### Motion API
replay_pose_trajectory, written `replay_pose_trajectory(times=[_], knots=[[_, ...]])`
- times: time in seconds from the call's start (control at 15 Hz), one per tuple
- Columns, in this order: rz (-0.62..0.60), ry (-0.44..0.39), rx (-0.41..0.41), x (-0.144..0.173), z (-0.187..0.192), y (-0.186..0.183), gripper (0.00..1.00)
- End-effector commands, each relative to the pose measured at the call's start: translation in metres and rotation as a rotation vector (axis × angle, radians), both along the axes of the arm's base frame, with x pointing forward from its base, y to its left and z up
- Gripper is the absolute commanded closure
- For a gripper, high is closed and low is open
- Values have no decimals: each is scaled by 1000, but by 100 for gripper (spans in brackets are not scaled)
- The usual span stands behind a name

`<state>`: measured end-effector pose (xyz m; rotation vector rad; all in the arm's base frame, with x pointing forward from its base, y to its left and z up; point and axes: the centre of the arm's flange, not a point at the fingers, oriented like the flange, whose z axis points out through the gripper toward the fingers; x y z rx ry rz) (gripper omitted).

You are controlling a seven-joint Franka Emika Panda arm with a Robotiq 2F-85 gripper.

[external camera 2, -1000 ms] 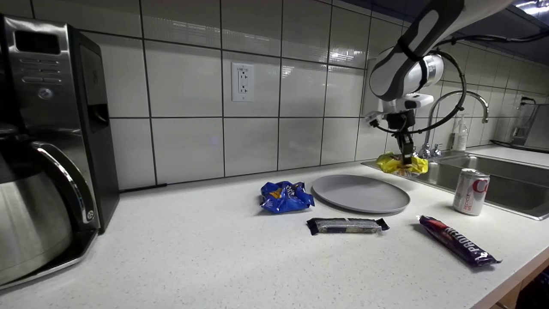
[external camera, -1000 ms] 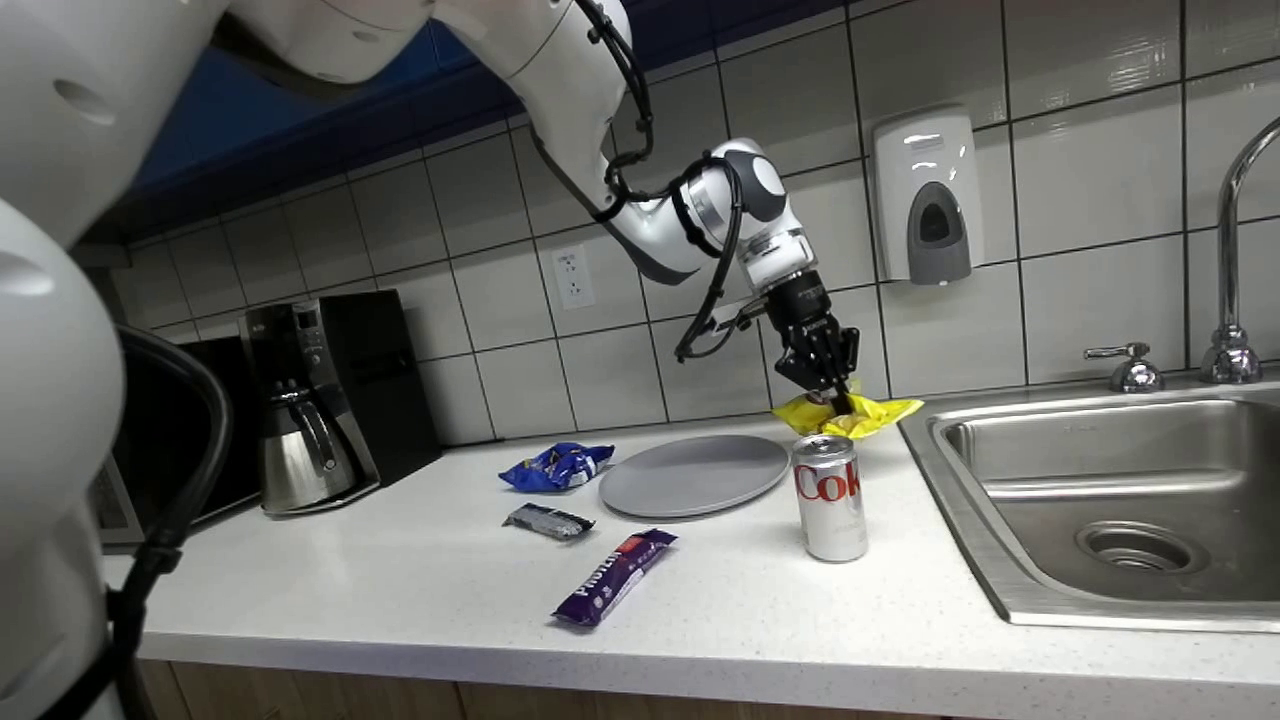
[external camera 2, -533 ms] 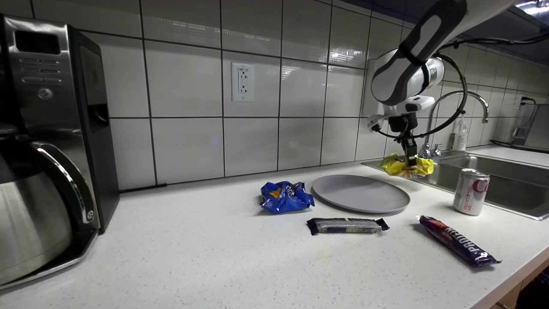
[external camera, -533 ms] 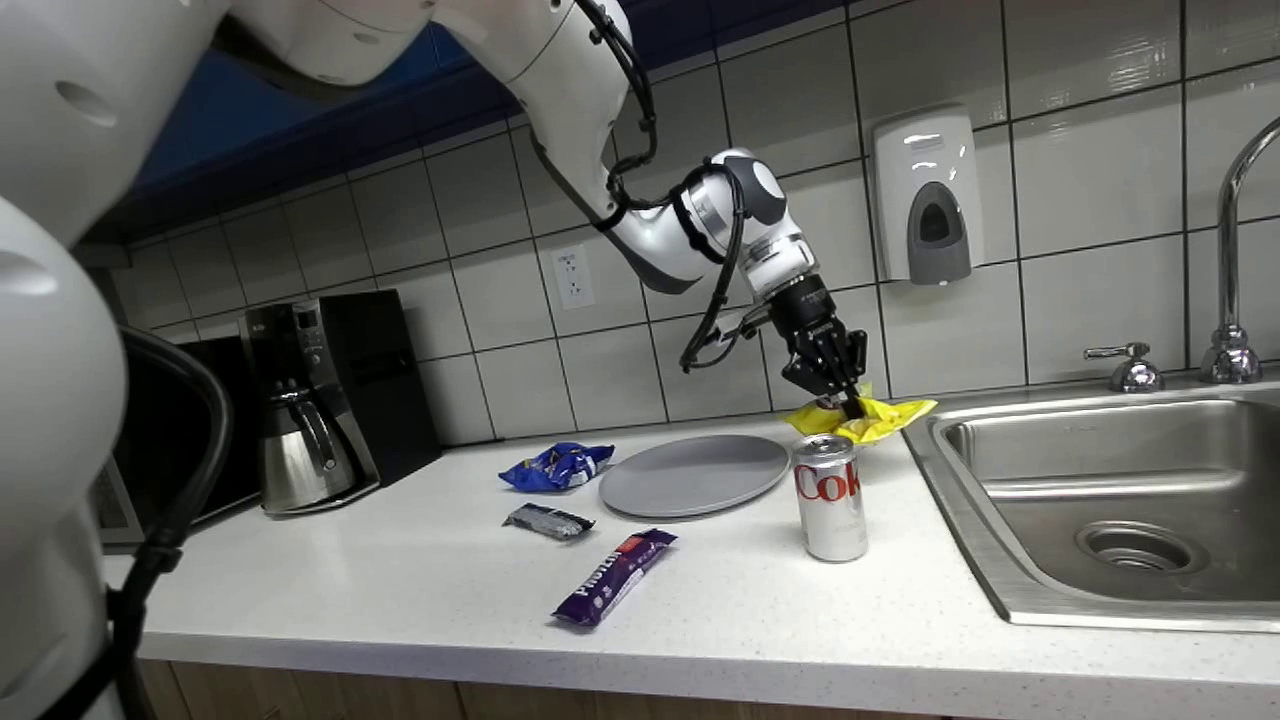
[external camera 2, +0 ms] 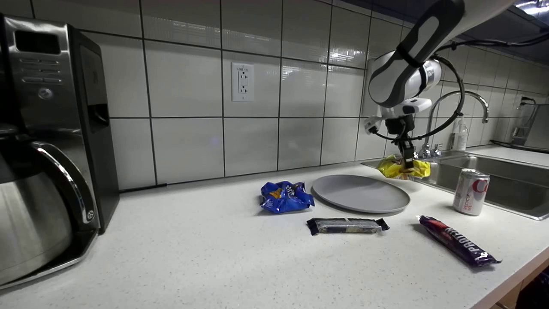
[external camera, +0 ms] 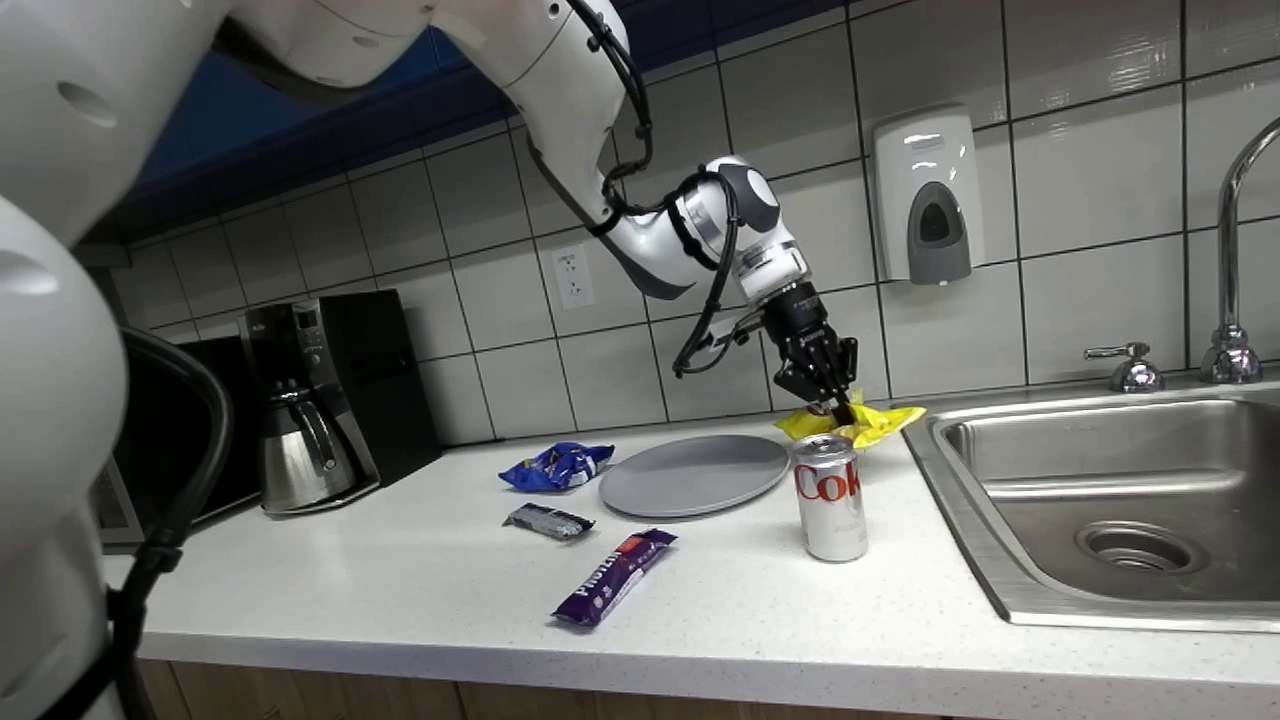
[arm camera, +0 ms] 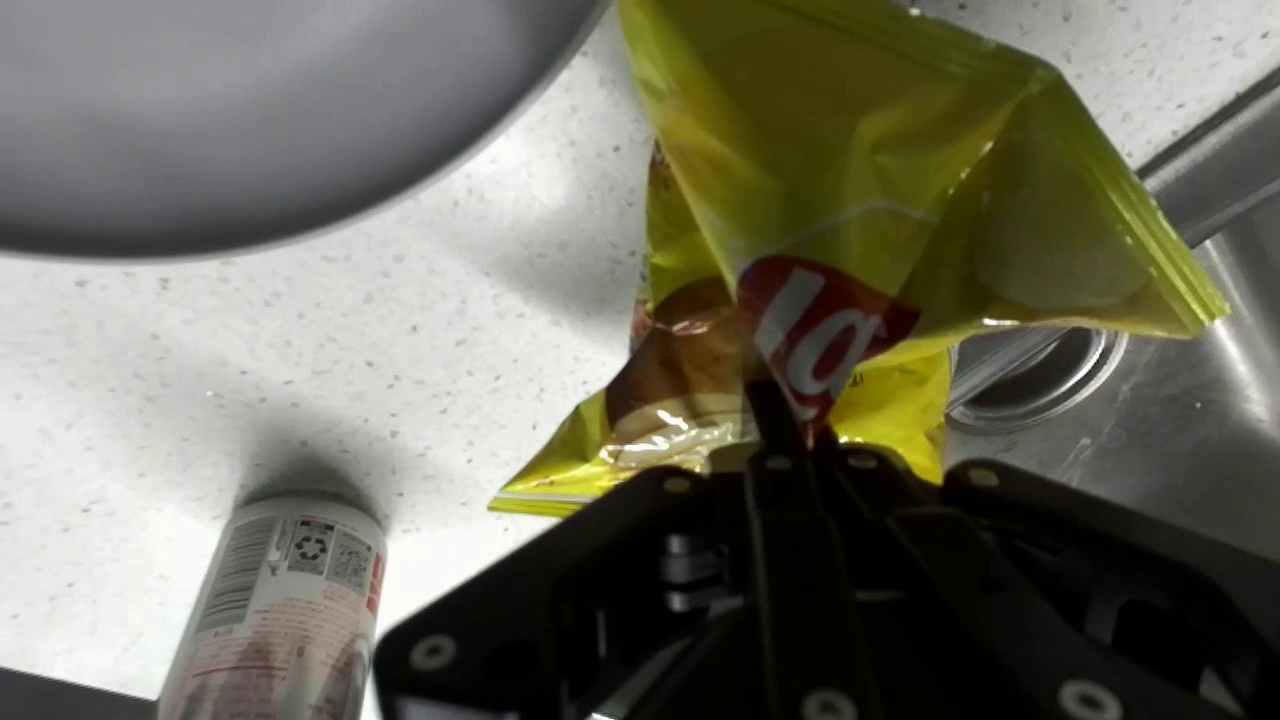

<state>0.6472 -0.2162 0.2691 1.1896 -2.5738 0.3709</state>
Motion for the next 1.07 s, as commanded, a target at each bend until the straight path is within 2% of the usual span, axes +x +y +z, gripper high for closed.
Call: replay_pose_trajectory(times=[0.0, 0.73, 0.8, 0.87, 1.0], knots=[[10, -8, 7, -4, -3, 1, 100], [15, 11, 10, -7, -16, 0, 100], [15, 13, 8, -7, -16, 0, 92], [12, 15, 10, -8, -15, -1, 72], [11, 15, 8, -9, -14, -1, 58]])
